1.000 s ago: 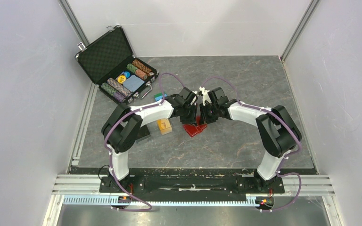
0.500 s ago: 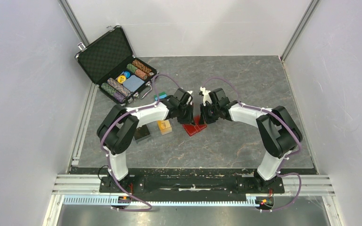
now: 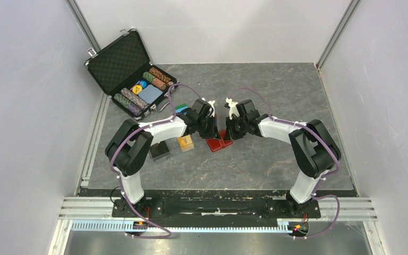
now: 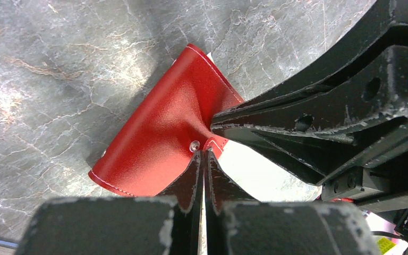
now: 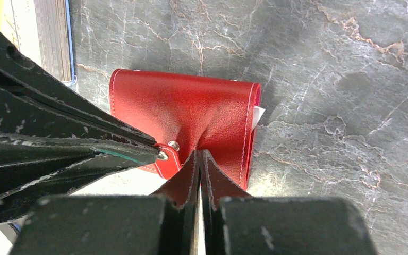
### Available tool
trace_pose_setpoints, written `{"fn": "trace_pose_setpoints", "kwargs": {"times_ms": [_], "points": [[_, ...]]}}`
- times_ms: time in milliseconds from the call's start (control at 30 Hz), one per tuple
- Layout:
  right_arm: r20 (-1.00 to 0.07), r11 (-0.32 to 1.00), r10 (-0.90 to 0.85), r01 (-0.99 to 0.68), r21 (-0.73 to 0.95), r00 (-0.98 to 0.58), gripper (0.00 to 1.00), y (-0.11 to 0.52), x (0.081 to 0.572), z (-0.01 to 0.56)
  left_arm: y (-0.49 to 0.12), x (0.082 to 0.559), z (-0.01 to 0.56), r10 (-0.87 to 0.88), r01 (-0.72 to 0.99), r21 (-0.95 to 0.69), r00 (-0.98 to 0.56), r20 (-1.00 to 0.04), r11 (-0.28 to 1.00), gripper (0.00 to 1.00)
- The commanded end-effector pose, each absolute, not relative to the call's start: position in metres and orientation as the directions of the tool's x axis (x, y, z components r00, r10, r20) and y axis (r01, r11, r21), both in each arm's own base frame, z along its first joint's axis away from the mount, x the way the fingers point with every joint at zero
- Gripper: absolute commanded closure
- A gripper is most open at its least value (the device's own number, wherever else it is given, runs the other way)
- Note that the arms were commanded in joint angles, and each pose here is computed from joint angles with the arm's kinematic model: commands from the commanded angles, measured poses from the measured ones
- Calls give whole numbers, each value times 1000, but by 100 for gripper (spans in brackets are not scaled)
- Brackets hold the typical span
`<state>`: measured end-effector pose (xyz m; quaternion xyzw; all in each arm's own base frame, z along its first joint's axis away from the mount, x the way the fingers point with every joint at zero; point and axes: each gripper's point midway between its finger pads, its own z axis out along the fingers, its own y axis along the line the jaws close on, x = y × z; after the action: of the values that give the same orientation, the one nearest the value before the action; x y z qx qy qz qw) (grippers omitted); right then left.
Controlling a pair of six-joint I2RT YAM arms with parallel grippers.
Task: Put the credit cards into the card holder
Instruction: Close the card holder at the center of the board.
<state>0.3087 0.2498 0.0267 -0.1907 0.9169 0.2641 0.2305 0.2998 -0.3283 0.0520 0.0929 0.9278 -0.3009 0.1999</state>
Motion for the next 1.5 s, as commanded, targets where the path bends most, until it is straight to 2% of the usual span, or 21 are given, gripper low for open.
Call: {"fn": "trace_pose_setpoints", "kwargs": {"times_ms": [0,533,1467], "points": [[-417,827,-284,-440,348,-864,100,225,283,-5,-337,321,83,3,331,-544,-856,-516,771,98],[-434,807,-292,-463,366,-852,100,229,282,1,-333,325,49,70,329,-480,-874,-480,814,98],[-618,648,-215,-584,489,-756,100,268,294,60,-311,316,35,64,265,-407,-894,-444,874,98]]}}
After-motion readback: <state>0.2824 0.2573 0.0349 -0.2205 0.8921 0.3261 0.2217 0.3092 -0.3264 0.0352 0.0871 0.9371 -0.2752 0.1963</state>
